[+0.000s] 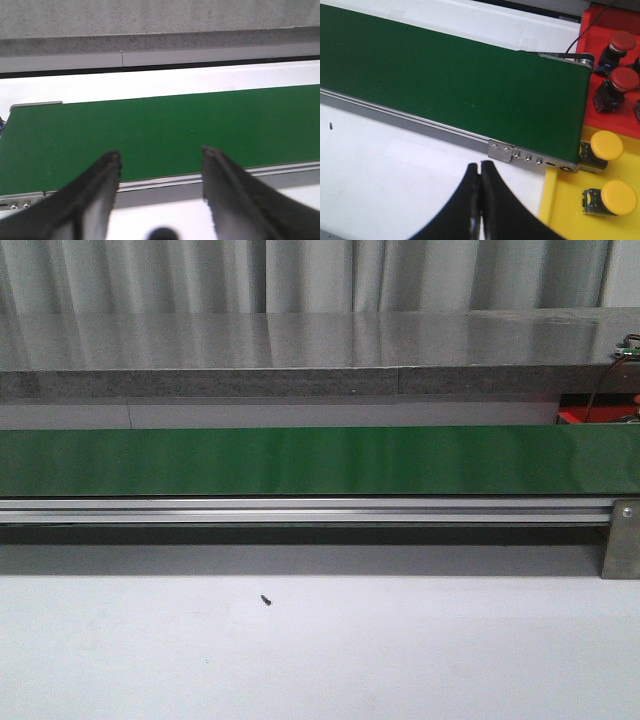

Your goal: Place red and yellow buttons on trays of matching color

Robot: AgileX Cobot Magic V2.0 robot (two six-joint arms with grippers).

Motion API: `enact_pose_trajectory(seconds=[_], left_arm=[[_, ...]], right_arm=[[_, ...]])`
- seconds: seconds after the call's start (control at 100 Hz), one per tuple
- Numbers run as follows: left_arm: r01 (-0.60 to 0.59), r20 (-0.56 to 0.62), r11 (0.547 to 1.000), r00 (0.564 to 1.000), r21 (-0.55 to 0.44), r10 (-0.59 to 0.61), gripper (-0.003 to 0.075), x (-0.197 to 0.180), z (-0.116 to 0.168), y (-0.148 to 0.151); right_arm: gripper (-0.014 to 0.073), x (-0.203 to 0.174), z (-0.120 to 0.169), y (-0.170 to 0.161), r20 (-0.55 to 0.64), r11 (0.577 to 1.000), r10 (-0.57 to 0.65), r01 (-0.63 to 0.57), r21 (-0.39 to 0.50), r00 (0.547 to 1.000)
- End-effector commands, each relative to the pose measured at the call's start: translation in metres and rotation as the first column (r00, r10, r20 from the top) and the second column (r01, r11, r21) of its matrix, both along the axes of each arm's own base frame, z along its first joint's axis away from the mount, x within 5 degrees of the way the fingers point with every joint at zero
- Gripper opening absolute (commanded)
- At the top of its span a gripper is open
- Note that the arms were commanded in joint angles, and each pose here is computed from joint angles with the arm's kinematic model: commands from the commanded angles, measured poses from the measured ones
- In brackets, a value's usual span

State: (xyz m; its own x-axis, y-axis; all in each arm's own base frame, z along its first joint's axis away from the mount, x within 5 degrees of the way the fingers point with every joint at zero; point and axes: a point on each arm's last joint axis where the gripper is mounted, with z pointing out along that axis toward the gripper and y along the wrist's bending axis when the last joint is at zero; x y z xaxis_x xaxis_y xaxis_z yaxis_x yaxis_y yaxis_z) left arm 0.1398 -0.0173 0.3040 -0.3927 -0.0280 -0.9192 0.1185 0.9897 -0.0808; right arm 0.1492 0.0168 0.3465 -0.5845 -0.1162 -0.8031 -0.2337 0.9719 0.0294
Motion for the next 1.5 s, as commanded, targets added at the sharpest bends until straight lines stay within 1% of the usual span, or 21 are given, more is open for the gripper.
enact_pose_trajectory(seconds=[0.0,0.04,0.15,0.23,0.34,0.43,0.52,0.62,0.73,0.81,0.87,0.97,1.1,1.28,1.49], left_arm=[[-0.008,0.09,1.0,0.996,-0.023,0.01,0.0549,0.003,0.015,0.0],[-0.008,0.09,1.0,0.996,-0.023,0.01,0.0563,0.003,0.015,0.0],[-0.007,0.086,1.0,0.996,-0.023,0.009,0.0554,0.003,0.015,0.0],[-0.017,0.084,0.999,0.996,-0.049,0.021,0.0554,0.003,0.017,0.0],[-0.056,0.068,0.996,0.996,-0.069,0.061,0.0554,0.006,0.029,0.005],[-0.107,0.04,0.993,0.993,-0.058,0.109,0.0554,0.014,0.044,0.014],[-0.184,-0.005,0.982,0.983,-0.049,0.184,0.0554,0.028,0.059,0.028],[-0.275,-0.074,0.961,0.96,-0.043,0.271,0.0554,0.049,0.072,0.05],[-0.356,-0.123,0.934,0.928,-0.022,0.351,0.0554,0.074,0.078,0.077],[-0.394,-0.144,0.919,0.91,-0.021,0.388,0.0554,0.094,0.082,0.094],[-0.41,-0.181,0.912,0.898,-0.01,0.402,0.0554,0.11,0.078,0.105],[-0.41,-0.219,0.912,0.888,0.02,0.404,0.0554,0.135,0.074,0.117],[-0.398,-0.307,0.916,0.868,0.037,0.39,0.0554,0.169,0.058,0.131],[-0.396,-0.342,0.917,0.855,0.056,0.39,0.0554,0.201,0.042,0.144],[-0.392,-0.355,0.915,0.846,0.094,0.398,0.0554,0.227,0.028,0.157]], right_arm=[[-0.0068,0.0,0.013,0.0,0.081,1.0,-0.008,0.008,0.011,0.997],[-0.0068,0.0,0.013,0.0,0.081,1.0,-0.008,0.008,0.011,0.997],[-0.0068,0.0,0.013,0.0,0.081,1.0,-0.008,0.008,0.011,0.997],[-0.0068,0.0,0.013,0.0,0.081,1.0,-0.008,0.008,0.011,0.997],[-0.0068,0.0,0.013,0.0,0.081,1.0,-0.008,0.008,0.011,0.997],[-0.0068,0.0,0.013,0.0,0.08,1.0,-0.008,0.007,0.01,0.997],[-0.0068,0.0,0.013,0.0,0.08,1.0,-0.008,0.007,0.011,0.997],[-0.0068,0.0,0.013,0.0,0.08,1.0,-0.008,0.007,0.011,0.997],[-0.0068,0.0,0.013,0.0,0.08,1.0,-0.008,0.007,0.011,0.997],[-0.0068,0.0,0.013,0.0,0.08,1.0,-0.008,0.007,0.011,0.997],[-0.0068,0.0,0.013,0.0,0.08,1.0,-0.008,0.007,0.011,0.997],[-0.0068,0.0,0.013,0.0,0.08,1.0,-0.008,0.007,0.011,0.997],[-0.0068,0.0,0.013,0.0,0.08,1.0,-0.008,0.007,0.011,0.997],[-0.0068,0.0,0.013,0.0,0.08,1.0,-0.008,0.007,0.011,0.997],[-0.0068,0.0,0.013,0.0,0.08,1.0,-0.008,0.007,0.011,0.997]])
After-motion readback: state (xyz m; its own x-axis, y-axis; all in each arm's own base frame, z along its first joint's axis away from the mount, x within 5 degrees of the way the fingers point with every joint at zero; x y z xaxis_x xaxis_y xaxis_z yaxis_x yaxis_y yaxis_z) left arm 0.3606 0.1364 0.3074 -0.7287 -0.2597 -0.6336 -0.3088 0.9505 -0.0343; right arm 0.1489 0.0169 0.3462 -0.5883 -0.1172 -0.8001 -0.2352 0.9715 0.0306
